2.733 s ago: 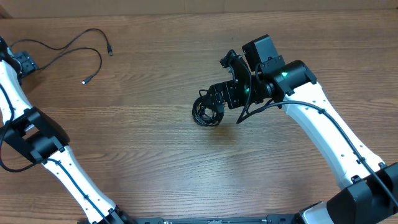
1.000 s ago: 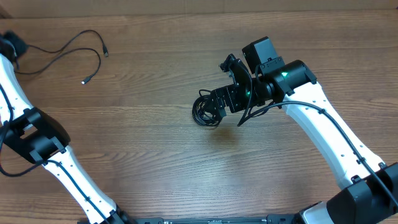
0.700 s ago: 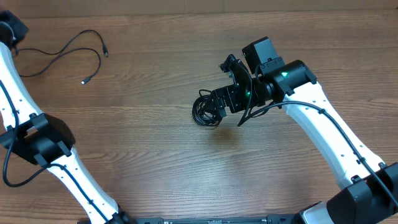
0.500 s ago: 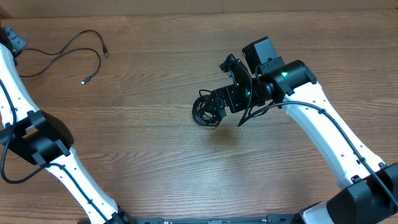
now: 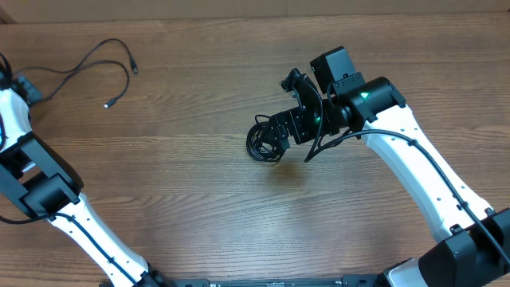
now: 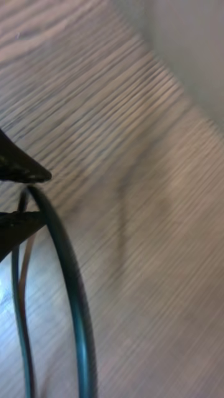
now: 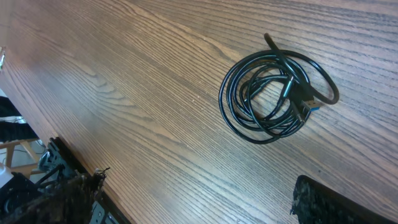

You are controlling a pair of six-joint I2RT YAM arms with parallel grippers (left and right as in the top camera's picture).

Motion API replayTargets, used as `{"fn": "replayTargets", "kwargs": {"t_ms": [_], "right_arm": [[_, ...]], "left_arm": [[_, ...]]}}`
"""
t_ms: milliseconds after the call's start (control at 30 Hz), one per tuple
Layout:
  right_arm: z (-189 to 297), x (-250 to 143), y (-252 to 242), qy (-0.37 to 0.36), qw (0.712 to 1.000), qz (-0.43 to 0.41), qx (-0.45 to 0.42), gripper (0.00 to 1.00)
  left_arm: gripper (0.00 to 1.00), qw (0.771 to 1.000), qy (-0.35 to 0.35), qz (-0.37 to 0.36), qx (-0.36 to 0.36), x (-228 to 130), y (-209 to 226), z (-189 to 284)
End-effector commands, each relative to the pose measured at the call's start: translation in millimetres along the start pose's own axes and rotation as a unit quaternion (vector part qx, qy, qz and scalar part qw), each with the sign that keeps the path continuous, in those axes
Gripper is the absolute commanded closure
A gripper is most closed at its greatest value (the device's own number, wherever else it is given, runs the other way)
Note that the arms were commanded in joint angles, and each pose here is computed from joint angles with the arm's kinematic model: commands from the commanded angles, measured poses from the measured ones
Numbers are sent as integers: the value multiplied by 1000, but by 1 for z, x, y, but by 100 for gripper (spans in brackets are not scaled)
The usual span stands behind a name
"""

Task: Untangle cables

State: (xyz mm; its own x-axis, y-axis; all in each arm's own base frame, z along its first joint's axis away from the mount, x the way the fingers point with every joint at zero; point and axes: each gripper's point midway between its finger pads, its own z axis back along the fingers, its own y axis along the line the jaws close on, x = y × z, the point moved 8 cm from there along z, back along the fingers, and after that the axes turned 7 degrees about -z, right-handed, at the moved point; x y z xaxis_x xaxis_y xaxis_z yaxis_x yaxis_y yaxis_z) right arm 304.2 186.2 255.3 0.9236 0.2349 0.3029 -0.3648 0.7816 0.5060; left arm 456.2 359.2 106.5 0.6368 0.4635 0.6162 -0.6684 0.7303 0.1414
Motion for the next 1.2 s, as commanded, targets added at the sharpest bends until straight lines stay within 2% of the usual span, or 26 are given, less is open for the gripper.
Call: {"fn": "replayTargets", "kwargs": {"t_ms": [0, 133, 333, 400, 500, 567, 633, 700, 800, 1067, 1167], "right_arm": [[0, 0, -2, -2, 1000, 2, -3, 0], [0, -1, -2, 1, 1000, 0, -4, 0], [0, -6, -3, 15, 1000, -8, -6, 0], [0, -7, -3, 17, 1000, -9, -7, 0], [0, -6, -3, 17, 1000, -8, -7, 0], [0, -6, -3, 17, 1000, -8, -7, 0], [0, -6, -3, 16, 1000, -8, -7, 0], [0, -6, -3, 15, 1000, -7, -6, 0], [0, -6, -3, 15, 1000, -6, -7, 0], [0, -5, -3, 13, 1000, -4, -6, 0], [0, -4, -2, 10, 1000, -3, -6, 0]], "left_arm": [[80, 999, 22, -37, -16, -23, -5, -16], [82, 999, 32, -36, -18, -20, -2, -8], [75, 999, -6, 31, -30, 28, 5, 59], [70, 995, -32, 50, -82, 48, -1, 97], [49, 975, -62, 44, -207, 65, -16, 146], [46, 961, -65, 35, -266, 67, -28, 164], [43, 964, -40, 34, -260, 59, -32, 162], [32, 975, -7, 33, -219, 47, -32, 153], [22, 986, 20, 27, -166, 35, -33, 139], [20, 991, 81, 12, -103, 1, -29, 69], [20, 993, 97, -24, -65, -11, -16, 48]]}}
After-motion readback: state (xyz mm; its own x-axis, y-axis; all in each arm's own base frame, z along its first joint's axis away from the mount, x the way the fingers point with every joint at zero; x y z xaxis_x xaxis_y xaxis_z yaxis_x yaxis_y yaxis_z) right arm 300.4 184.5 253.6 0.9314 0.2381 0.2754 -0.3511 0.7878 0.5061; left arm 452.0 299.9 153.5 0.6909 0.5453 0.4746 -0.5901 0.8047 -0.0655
